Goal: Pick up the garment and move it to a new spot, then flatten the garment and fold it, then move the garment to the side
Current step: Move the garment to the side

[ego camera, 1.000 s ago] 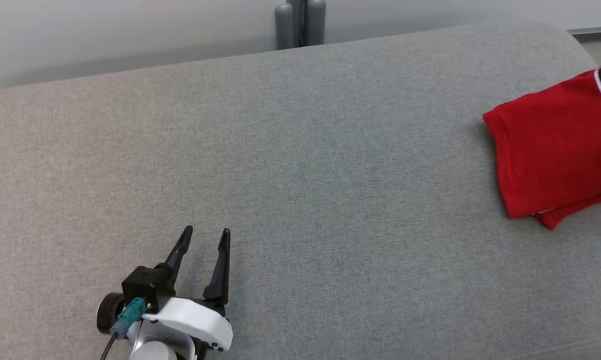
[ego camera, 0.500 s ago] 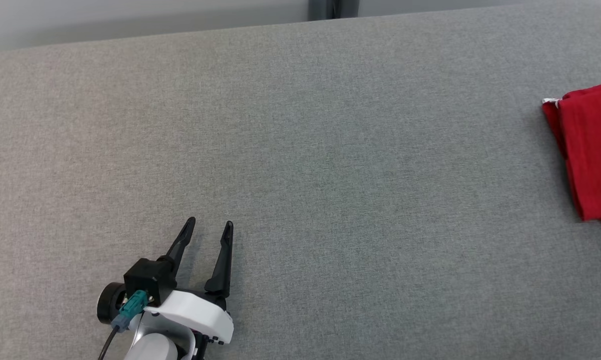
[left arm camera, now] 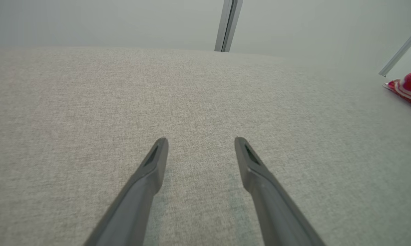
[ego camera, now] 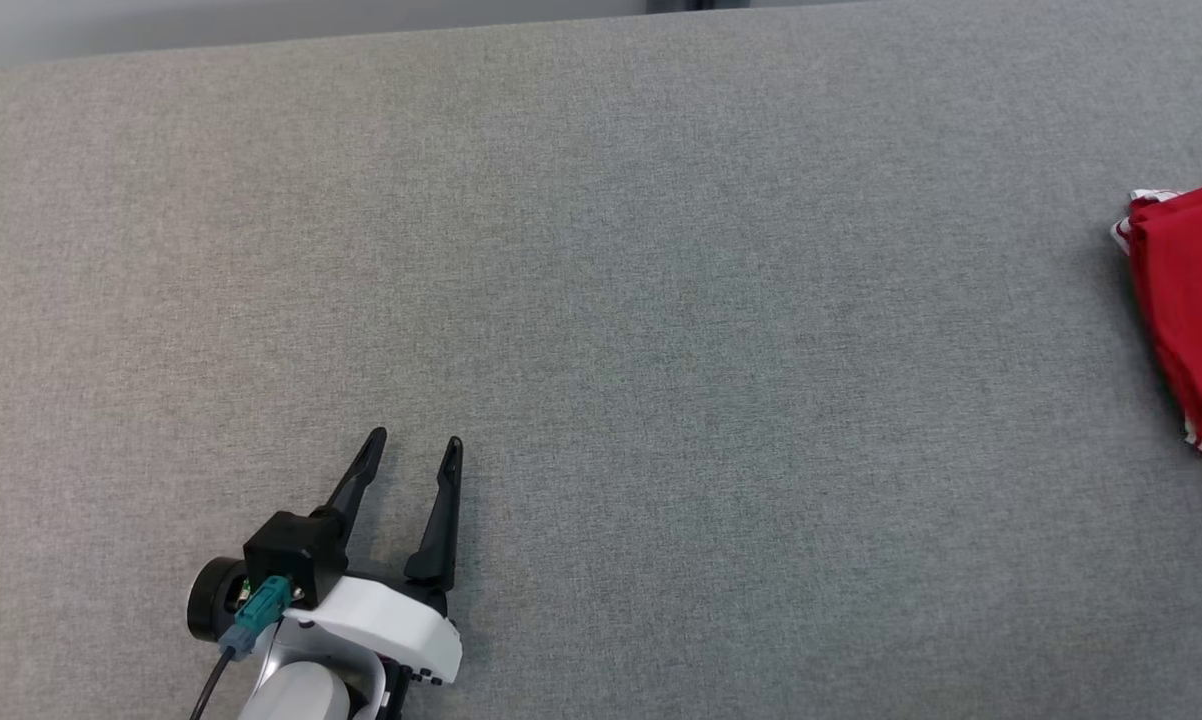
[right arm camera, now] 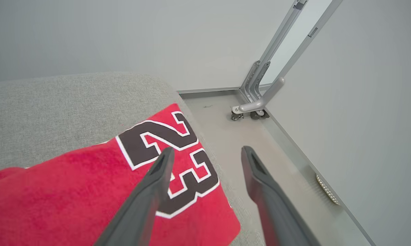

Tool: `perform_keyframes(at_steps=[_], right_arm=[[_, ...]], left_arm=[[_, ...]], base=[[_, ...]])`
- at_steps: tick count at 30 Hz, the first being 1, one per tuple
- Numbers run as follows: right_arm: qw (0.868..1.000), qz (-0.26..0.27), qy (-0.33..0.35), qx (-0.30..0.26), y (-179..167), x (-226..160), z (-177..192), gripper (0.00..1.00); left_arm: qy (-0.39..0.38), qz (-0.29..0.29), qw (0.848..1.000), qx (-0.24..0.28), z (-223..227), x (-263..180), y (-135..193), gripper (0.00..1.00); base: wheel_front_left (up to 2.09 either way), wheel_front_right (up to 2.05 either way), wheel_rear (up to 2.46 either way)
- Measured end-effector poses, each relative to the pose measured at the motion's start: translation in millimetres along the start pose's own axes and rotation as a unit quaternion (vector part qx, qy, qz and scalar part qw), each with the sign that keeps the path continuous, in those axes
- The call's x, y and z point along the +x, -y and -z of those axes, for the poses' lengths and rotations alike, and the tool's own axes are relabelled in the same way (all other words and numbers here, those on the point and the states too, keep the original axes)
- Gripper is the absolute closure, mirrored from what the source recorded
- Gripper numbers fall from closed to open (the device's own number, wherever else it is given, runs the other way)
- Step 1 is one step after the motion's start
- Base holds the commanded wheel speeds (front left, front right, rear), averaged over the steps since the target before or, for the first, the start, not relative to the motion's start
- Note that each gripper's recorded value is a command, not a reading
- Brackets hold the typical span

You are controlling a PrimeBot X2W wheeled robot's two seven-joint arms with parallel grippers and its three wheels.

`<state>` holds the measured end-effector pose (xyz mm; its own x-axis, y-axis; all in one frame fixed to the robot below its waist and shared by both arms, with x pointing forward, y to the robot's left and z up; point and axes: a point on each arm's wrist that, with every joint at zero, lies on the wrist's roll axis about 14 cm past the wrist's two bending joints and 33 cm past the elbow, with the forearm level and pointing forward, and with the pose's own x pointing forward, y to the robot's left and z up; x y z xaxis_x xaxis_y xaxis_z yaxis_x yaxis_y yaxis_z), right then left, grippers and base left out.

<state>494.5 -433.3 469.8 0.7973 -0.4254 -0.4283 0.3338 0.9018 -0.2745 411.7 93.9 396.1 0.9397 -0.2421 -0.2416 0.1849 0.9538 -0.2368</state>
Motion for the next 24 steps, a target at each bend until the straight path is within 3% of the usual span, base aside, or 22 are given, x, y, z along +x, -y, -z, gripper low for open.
perform_keyframes(at_steps=[11,24], right_arm=[[1.0,-0.006,0.009,-0.013,-11,-3,-4,0.0],[0.99,-0.061,0.128,-0.014,-54,-31,-55,0.0]], left_arm=[[0.002,0.007,1.0,0.004,-3,1,5,0.0],[0.048,0.014,0.999,0.003,-36,-4,14,0.0]], base=[[0.0,0.0,0.0],[0.0,0.0,0.0]])
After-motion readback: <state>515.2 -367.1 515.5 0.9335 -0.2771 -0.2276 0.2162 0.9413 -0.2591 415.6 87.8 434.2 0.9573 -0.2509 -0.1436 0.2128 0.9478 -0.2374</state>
